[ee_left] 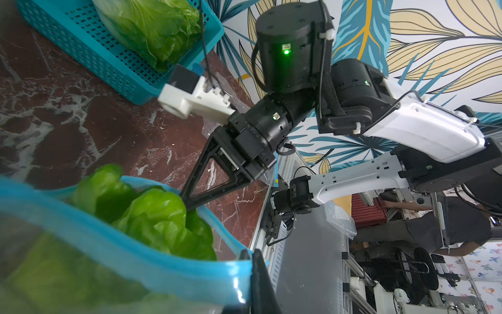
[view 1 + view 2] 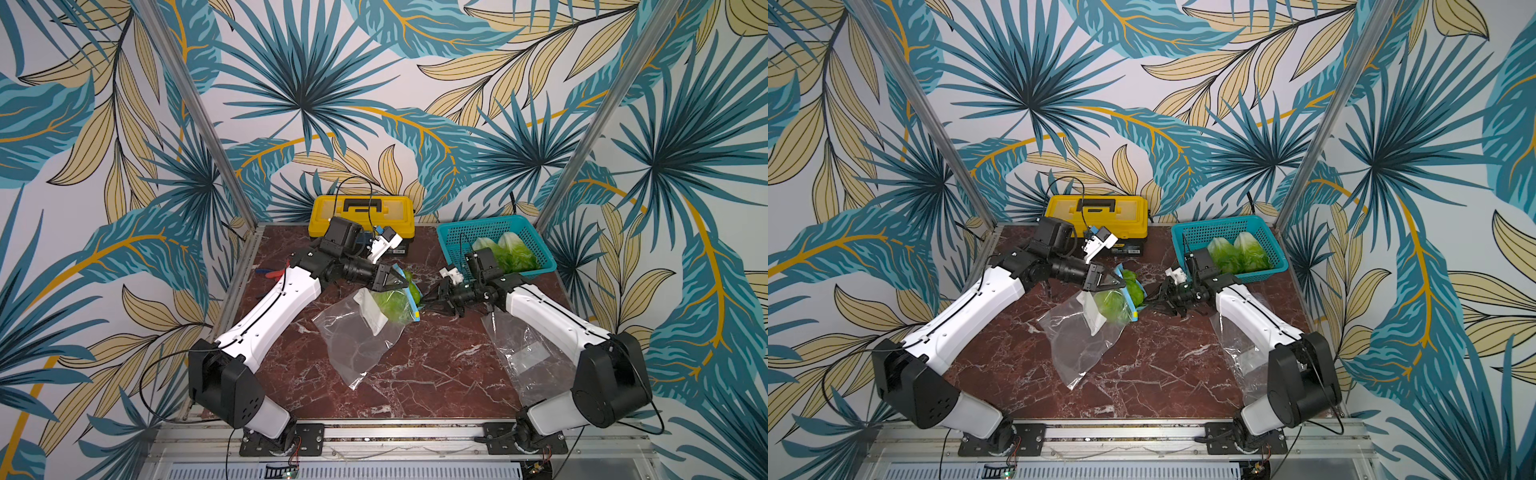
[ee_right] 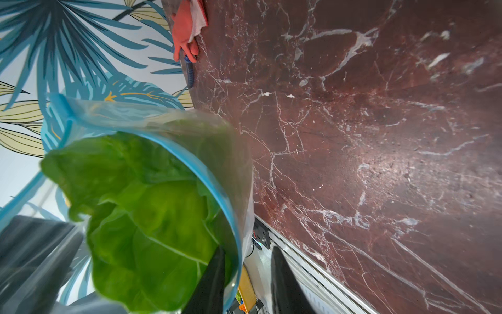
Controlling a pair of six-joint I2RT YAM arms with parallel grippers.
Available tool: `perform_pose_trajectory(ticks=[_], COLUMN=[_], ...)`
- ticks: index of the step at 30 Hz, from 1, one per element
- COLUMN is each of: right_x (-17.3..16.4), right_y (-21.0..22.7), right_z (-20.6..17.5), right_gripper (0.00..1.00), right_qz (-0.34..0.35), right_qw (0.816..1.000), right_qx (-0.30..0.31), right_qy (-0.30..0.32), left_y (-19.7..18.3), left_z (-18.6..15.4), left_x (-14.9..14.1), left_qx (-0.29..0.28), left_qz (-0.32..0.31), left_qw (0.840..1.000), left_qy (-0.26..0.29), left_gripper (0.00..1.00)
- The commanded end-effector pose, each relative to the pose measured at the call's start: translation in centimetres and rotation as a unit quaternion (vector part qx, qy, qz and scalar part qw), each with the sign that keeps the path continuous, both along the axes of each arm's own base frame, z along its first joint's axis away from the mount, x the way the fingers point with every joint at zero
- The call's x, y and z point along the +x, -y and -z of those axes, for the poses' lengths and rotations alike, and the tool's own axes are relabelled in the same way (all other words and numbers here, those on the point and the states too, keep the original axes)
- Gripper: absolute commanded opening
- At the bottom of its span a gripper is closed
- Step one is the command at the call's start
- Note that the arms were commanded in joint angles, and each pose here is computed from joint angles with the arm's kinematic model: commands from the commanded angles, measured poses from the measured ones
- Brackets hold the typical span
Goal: Put the chinese cabbages into a zipper bag and zip it
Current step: Adjust the zipper on the food storage bag.
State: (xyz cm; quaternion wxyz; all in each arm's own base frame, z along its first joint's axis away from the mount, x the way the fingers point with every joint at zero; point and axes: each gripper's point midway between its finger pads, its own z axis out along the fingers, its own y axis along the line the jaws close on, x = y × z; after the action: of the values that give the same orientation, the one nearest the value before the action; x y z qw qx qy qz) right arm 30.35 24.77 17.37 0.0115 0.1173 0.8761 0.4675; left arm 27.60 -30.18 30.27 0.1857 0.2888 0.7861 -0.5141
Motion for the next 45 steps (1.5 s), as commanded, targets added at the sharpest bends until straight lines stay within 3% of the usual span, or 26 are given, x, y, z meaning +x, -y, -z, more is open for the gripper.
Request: perform_pose_trajectory(ticks=[1, 7, 12, 15, 17, 19, 21, 24, 27, 29, 30, 33, 35, 39, 42, 45], right_x=[0.8, 1.8, 2.3, 3.2, 4.1, 5.0, 6.0, 6.9, 7.0, 6.8, 6.9, 6.7, 6.1, 6.5, 6.3, 5.2], right_y=[-2.5, -4.7, -4.6, -3.0, 0.0, 2.9, 4.9, 5.6, 5.1, 4.7, 4.4, 1.9, 0.9, 1.7, 0.6, -0.1], right_z=[-0.4, -0.2, -0.6, -2.1, -3.4, -6.1, -10.1, -14.4, -17.1, -19.5, -18.8, -17.1, -16.2, -8.5, -7.4, -4.0], right_gripper=[0.29, 0.20, 0.00, 0.00, 0.00, 0.00, 0.00, 0.00, 0.00, 0.00, 0.00, 0.00, 0.00, 0.00, 0.00, 0.04], right_qz=[-0.007, 0.015, 0.027, 0.043, 0.066, 0.082, 0.106, 0.130, 0.122, 0.125, 0.114, 0.066, 0.054, 0.013, 0.013, -0.031], right_qw=[1.000, 0.996, 0.995, 0.995, 0.990, 0.968, 0.934, 0.899, 0.894, 0.878, 0.874, 0.906, 0.888, 0.904, 0.910, 0.923], right_qx=[0.022, 0.084, 0.090, 0.060, -0.015, -0.105, -0.155, -0.155, -0.150, -0.146, -0.160, -0.136, -0.170, -0.254, -0.227, -0.247], right_qy=[0.015, 0.017, 0.031, 0.073, 0.128, 0.212, 0.304, 0.389, 0.405, 0.438, 0.444, 0.396, 0.424, 0.343, 0.345, 0.294], left_y=[0.9, 0.4, -0.2, -1.4, -2.6, -3.1, -3.3, -3.5, -3.7, -3.0, -3.0, -3.0, -3.0, -3.9, -3.8, -4.0], left_z=[-1.4, -1.7, -1.8, -2.5, -3.2, -3.7, -3.8, -3.4, -4.7, -6.4, -6.0, -3.9, -2.6, 2.8, 5.4, 8.0], left_x=[-0.2, 0.1, 0.5, 1.7, 2.4, 2.5, 2.4, 2.5, 3.1, 2.8, 3.0, 3.9, 4.1, 5.6, 5.5, 4.8], left_qx=[-0.015, -0.014, -0.013, -0.004, 0.004, 0.005, 0.007, 0.013, 0.011, -0.002, 0.003, 0.019, 0.025, 0.066, 0.078, 0.093], left_qz=[0.020, 0.010, -0.001, -0.032, -0.058, -0.071, -0.081, -0.094, -0.121, -0.115, -0.117, -0.125, -0.124, -0.138, -0.130, -0.125], left_qw=[0.999, 0.999, 0.999, 0.998, 0.997, 0.996, 0.996, 0.995, 0.992, 0.993, 0.993, 0.992, 0.992, 0.987, 0.985, 0.981], left_qy=[0.025, 0.030, 0.034, 0.045, 0.049, 0.045, 0.036, 0.025, 0.021, 0.031, 0.031, 0.008, -0.011, -0.054, -0.086, -0.118], left_gripper=[0.00, 0.00, 0.00, 0.00, 0.00, 0.00, 0.00, 0.00, 0.00, 0.00, 0.00, 0.00, 0.00, 0.00, 0.00, 0.02])
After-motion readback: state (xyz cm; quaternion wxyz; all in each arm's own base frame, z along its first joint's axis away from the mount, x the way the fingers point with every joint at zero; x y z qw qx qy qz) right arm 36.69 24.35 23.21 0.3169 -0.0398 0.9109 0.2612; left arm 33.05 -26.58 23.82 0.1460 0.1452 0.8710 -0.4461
